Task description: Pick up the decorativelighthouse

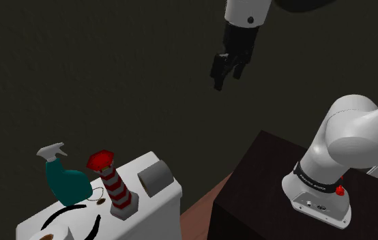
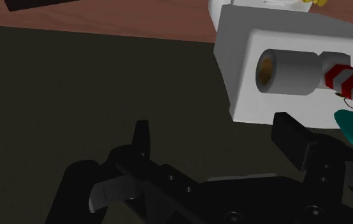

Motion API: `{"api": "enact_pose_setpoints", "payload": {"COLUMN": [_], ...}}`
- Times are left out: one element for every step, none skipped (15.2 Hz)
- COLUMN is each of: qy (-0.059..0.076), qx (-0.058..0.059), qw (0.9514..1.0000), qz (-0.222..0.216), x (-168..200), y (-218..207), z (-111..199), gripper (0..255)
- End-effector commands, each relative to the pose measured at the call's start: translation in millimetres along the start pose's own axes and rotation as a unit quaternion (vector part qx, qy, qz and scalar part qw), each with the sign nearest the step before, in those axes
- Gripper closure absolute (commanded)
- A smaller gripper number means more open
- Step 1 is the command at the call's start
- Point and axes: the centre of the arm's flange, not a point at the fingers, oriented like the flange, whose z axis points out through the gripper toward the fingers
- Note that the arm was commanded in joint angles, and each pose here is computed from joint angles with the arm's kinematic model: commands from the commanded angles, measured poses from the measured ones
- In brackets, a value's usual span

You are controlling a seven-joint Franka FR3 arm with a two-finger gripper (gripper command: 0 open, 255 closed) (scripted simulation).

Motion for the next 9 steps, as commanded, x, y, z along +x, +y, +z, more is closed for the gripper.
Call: {"api": "enact_pose_setpoints", "payload": {"qy": [0.012, 0.017, 0.023, 0.029, 0.034, 0.040, 0.046, 0.051, 0.057], "qx": [-0.003, -0.005, -0.006, -0.008, -0.010, -0.012, -0.013, -0.015, -0.017], "qw": [0.9999, 0.9998, 0.9996, 0.9994, 0.9992, 0.9989, 0.9986, 0.9982, 0.9978], "qz": [0.007, 0.009, 0.012, 0.015, 0.018, 0.020, 0.023, 0.026, 0.029], "x": [1.6, 1.1, 0.7, 0.4, 0.3, 0.2, 0.3, 0.4, 0.7], "y": [-25.6, -39.0, -52.3, -65.7, -79.0, -92.4, -105.7, -119.0, -132.3], "z": [8.9, 11.9, 15.0, 18.1, 21.3, 24.5, 27.8, 31.1, 34.4], "gripper": [0, 0, 0, 0, 0, 0, 0, 0, 0]}}
